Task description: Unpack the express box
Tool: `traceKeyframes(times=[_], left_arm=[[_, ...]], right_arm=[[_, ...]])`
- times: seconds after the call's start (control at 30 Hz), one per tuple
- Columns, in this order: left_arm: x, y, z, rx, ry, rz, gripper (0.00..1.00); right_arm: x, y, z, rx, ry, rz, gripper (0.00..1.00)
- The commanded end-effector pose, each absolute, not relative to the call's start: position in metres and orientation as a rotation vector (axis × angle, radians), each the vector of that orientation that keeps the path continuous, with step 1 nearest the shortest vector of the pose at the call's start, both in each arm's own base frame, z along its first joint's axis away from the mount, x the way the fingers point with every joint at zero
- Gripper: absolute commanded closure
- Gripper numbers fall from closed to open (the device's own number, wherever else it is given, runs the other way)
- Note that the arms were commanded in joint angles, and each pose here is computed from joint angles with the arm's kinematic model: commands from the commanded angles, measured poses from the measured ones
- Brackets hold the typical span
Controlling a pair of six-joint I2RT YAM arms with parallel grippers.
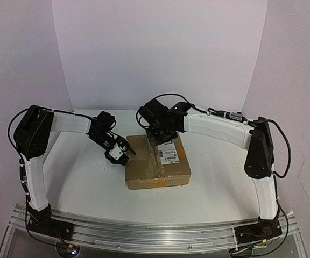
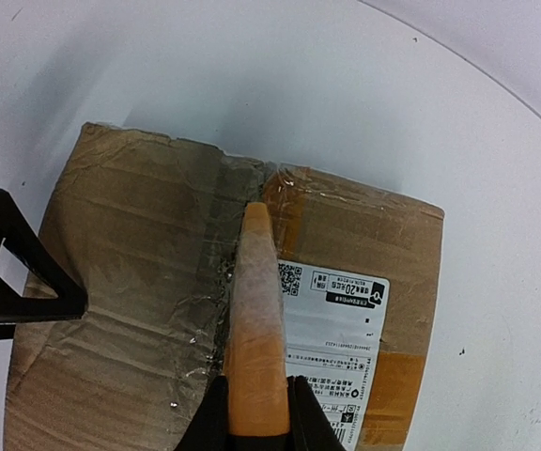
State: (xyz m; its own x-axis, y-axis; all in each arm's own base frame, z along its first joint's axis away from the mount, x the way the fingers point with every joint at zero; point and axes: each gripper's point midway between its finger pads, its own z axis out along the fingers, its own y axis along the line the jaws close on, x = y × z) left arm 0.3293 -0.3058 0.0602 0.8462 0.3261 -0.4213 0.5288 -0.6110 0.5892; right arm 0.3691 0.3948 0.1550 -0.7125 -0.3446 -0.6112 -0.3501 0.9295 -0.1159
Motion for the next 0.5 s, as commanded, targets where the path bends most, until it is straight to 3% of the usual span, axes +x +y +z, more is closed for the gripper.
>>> traceKeyframes(times=[0.0,0.47], left_arm=[[0.306,-0.296,0.046,2.346,0.684,-0.433,0.35],[0.307,-0.301,0.051,2.313,0.719,-0.46,0.36]], right_arm=[[0.375,0.407,0.165,-0.49,2.381,0.054,1.0],[0.359,0.389,0.102,-0.493,2.568,0.036,1.0]])
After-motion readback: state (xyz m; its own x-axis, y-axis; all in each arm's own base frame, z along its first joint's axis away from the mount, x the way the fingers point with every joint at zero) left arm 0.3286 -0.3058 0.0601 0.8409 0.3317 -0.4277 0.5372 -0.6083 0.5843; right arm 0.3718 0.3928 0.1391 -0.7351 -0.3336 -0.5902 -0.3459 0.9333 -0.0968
